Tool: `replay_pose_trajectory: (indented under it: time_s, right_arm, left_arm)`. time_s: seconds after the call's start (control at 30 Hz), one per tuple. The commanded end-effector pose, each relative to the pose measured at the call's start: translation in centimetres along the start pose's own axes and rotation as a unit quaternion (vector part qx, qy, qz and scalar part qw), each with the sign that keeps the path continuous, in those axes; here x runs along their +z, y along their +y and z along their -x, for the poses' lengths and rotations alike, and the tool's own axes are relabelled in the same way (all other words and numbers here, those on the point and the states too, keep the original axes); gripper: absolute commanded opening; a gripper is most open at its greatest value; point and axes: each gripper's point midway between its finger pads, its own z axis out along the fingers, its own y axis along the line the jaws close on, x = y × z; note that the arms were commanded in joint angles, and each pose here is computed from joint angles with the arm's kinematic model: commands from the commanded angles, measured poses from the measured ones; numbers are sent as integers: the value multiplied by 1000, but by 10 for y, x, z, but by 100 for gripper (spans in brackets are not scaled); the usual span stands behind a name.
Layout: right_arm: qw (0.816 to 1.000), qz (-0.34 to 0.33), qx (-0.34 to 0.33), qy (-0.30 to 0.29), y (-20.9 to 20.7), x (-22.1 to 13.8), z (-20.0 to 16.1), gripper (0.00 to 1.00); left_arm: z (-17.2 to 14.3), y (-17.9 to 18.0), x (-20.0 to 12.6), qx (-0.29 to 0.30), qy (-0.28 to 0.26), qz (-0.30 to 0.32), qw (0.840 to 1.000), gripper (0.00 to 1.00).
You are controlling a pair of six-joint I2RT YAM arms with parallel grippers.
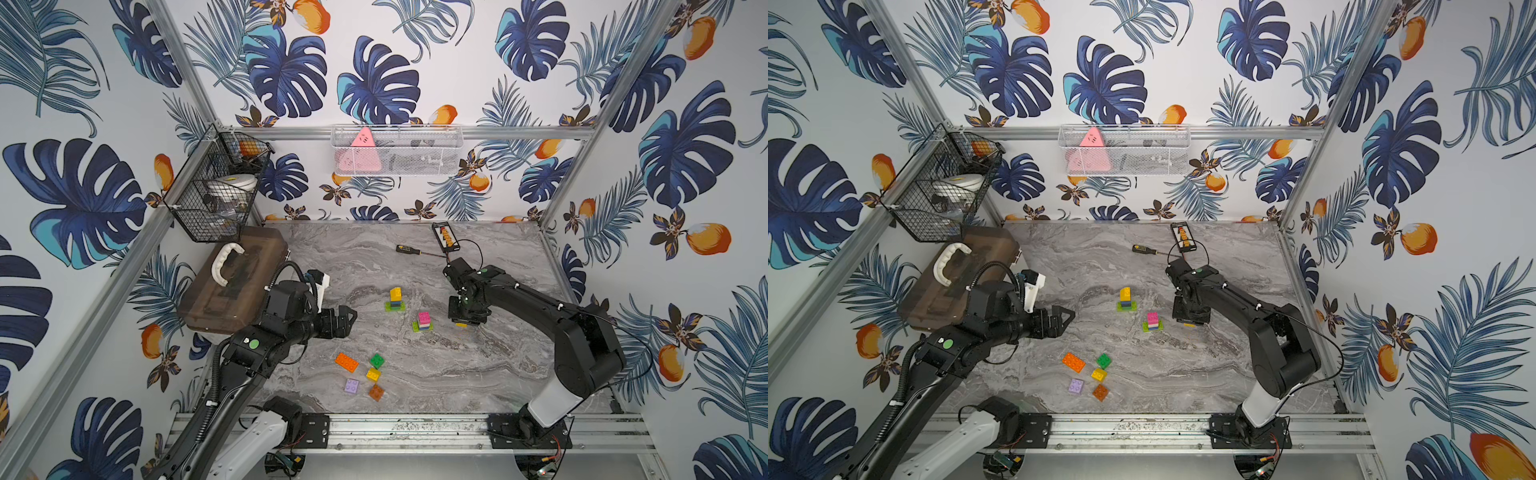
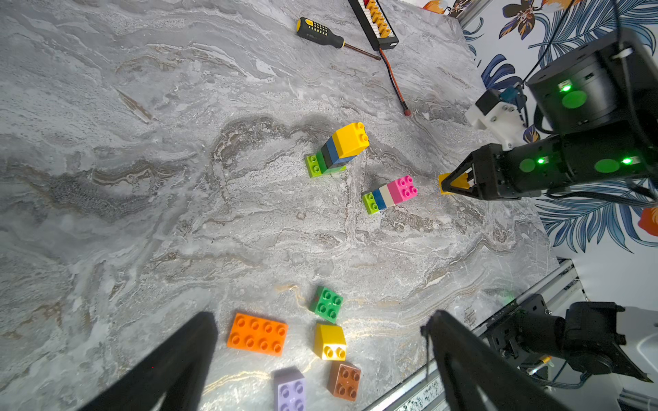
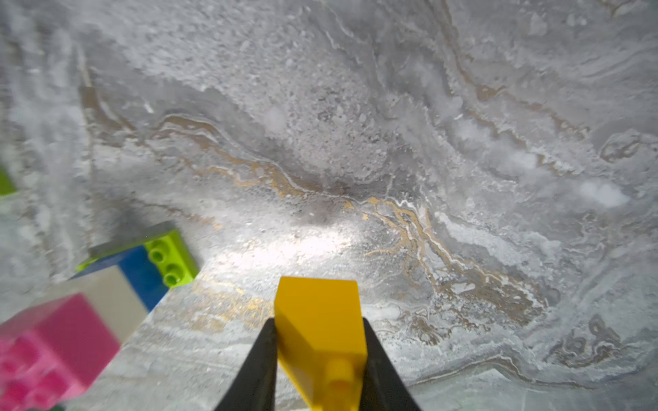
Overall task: Assemble the number 1 with lego
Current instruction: Pick up the lego brick from the center of the board, then assemble the lego brick with the lego brick.
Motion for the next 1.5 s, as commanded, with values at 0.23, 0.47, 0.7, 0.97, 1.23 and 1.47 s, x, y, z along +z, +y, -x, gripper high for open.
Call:
replay_pose_trajectory:
  time_s: [0.23,0.47,0.7,0.97,1.23,1.47]
  right_arm:
    - [991,79,-106,-10,63,-66,-6,19]
    - [983,98,-156,-3,94,-58,-11,13]
    - [980,63,-189,-4,105,-47,-11,11]
    - [978,37,-204,7,104,-33,-9,11]
    - [973,35,-227,7,108,-26,-5,11]
    - [978,26,-209,5,105,-19,-3,11]
  left_arm:
    - [5,-2,-4,3,-13,-1,1000,99]
    - [5,-1,-4,2,-14,0,1000,99]
    - [6,-2,-4,4,-14,-1,1000,99]
    - [5,-2,-4,4,-14,-1,1000,99]
    - [6,-1,-4,3,-14,0,1000,99]
    - [5,-1,-3,3,-13,1,1000,99]
